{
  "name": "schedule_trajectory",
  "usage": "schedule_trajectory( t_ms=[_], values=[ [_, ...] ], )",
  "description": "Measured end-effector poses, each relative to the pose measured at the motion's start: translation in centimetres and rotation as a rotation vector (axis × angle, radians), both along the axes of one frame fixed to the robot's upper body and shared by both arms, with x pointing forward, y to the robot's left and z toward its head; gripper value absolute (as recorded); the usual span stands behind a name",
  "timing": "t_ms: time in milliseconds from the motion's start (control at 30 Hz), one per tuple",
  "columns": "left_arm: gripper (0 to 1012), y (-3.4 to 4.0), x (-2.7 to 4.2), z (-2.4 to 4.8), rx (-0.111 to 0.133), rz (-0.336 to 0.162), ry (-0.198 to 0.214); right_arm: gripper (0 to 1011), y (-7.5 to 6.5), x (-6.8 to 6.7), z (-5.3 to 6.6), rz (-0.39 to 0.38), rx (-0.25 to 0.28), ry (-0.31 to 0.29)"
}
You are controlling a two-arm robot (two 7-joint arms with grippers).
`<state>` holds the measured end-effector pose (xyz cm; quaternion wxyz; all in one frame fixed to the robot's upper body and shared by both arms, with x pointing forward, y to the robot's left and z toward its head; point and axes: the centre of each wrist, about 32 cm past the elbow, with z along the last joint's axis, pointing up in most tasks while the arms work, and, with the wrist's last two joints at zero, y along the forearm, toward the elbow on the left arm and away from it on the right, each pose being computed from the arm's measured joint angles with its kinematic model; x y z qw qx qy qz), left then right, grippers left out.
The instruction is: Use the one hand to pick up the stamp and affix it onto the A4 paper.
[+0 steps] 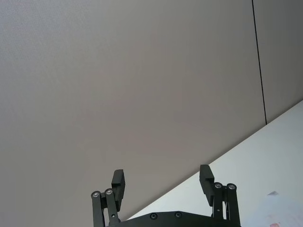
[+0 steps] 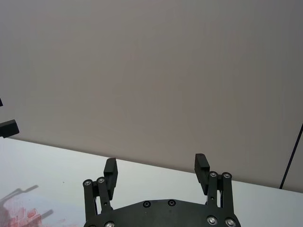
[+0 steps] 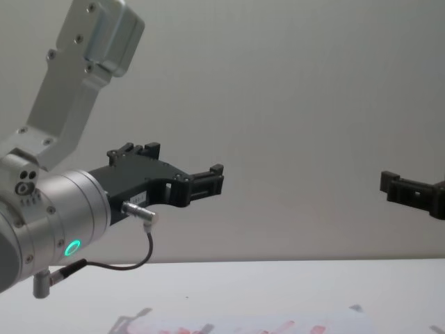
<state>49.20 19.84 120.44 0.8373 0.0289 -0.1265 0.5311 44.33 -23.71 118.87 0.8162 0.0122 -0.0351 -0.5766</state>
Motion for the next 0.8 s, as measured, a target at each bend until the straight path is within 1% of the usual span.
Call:
schedule_trajectory(
  t_ms=[800],
  values=[
    [1001,0.00,0.00,0.00,0.000,0.000,0.000,1001,0.00,0.00,0.00,0.000,0.000,0.000]
  ],
)
